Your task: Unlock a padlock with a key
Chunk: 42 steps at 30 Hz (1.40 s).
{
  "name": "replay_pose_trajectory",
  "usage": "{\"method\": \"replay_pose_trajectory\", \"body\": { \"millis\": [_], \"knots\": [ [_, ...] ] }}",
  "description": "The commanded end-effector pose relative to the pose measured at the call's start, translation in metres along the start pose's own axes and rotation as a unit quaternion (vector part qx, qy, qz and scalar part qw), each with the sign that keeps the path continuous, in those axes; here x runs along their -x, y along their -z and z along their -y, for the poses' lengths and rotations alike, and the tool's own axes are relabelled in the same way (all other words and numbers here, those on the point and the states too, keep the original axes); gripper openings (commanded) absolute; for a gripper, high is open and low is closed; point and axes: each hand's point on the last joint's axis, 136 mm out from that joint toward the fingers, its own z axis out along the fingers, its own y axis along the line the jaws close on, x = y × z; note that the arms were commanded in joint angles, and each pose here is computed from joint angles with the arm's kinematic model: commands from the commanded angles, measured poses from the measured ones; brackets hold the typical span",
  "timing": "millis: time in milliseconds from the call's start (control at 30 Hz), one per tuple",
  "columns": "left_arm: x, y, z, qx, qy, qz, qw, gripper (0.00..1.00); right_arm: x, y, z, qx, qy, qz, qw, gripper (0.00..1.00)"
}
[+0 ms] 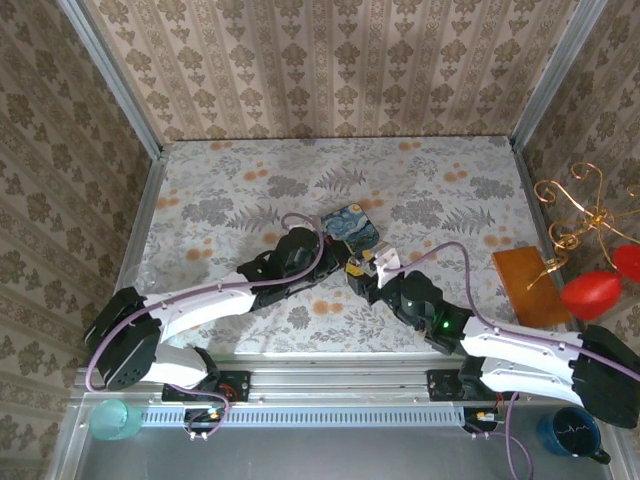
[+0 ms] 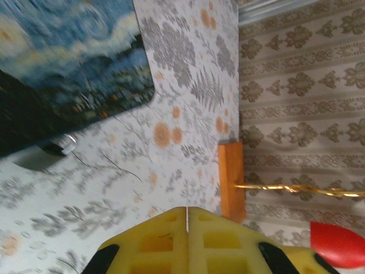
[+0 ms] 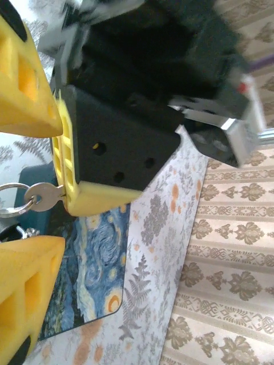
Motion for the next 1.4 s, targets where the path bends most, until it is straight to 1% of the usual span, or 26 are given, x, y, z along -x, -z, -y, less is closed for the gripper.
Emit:
{"method": "replay_pose_trajectory", "body": {
  "millis": [0,33,100,167,233,333,400,433,467,533,633,733,800,900,1033,1100,1167,1233,1367],
  "knots": [
    [0.025,0.014,0.005,-0.022,-0.062,0.034,0.997,0.0,-0.001,0.004,0.004,0.01,-0.086,-0.037,0.996,0.56],
    [0.031,0.016,0.004,-0.025,-0.074,0.043,0.996,0.0,0.001,0.005,0.001,0.026,-0.11,-0.042,0.993,0.59],
    [0.04,0.022,0.006,-0.045,-0.095,0.059,0.993,0.0,0.009,0.006,0.002,0.034,-0.168,-0.05,0.984,0.6],
    [0.048,0.03,0.014,-0.068,-0.116,0.076,0.988,0.0,0.013,0.004,0.006,0.024,-0.241,-0.072,0.968,0.57],
    [0.053,0.037,0.023,-0.086,-0.141,0.084,0.983,0.0,0.015,-0.001,0.01,0.015,-0.341,-0.097,0.935,0.56],
    [0.056,0.046,0.035,-0.109,-0.166,0.091,0.976,0.0,0.026,-0.013,0.002,0.05,-0.447,-0.086,0.889,0.58],
    [0.057,0.052,0.043,-0.131,-0.175,0.096,0.971,0.0,0.032,-0.02,-0.002,0.068,-0.489,-0.069,0.867,0.58],
    [0.057,0.055,0.047,-0.143,-0.177,0.097,0.969,0.0,0.038,-0.024,-0.004,0.081,-0.503,-0.056,0.859,0.58],
    [0.056,0.057,0.05,-0.152,-0.18,0.096,0.967,0.0,0.044,-0.026,-0.006,0.093,-0.508,-0.049,0.855,0.58],
    [0.053,0.061,0.058,-0.171,-0.185,0.089,0.964,0.0,0.055,-0.03,-0.01,0.108,-0.501,-0.047,0.857,0.59],
    [0.047,0.066,0.07,-0.204,-0.191,0.075,0.957,0.0,0.067,-0.033,-0.017,0.132,-0.47,-0.045,0.872,0.6],
    [0.042,0.076,0.08,-0.242,-0.186,0.069,0.95,0.0,0.076,-0.033,-0.018,0.154,-0.455,-0.029,0.876,0.6],
    [0.041,0.081,0.08,-0.245,-0.186,0.069,0.949,0.0,0.078,-0.033,-0.019,0.166,-0.45,-0.023,0.877,0.6],
    [0.04,0.087,0.077,-0.241,-0.185,0.071,0.95,0.0,0.084,-0.034,-0.029,0.207,-0.44,-0.016,0.874,0.6],
    [0.038,0.092,0.083,-0.254,-0.187,0.066,0.947,0.0,0.089,-0.036,-0.05,0.271,-0.421,-0.034,0.865,0.6],
    [0.036,0.094,0.086,-0.26,-0.19,0.062,0.945,0.0,0.09,-0.036,-0.052,0.279,-0.417,-0.033,0.865,0.54],
    [0.037,0.096,0.086,-0.259,-0.19,0.064,0.945,0.0,0.092,-0.035,-0.052,0.28,-0.414,-0.025,0.866,0.53],
    [0.037,0.096,0.086,-0.256,-0.192,0.062,0.945,0.0,0.092,-0.034,-0.051,0.276,-0.408,-0.026,0.87,0.49],
    [0.04,0.098,0.088,-0.26,-0.192,0.067,0.944,0.0,0.089,-0.033,-0.051,0.275,-0.403,-0.032,0.873,0.47]
  ]
}}
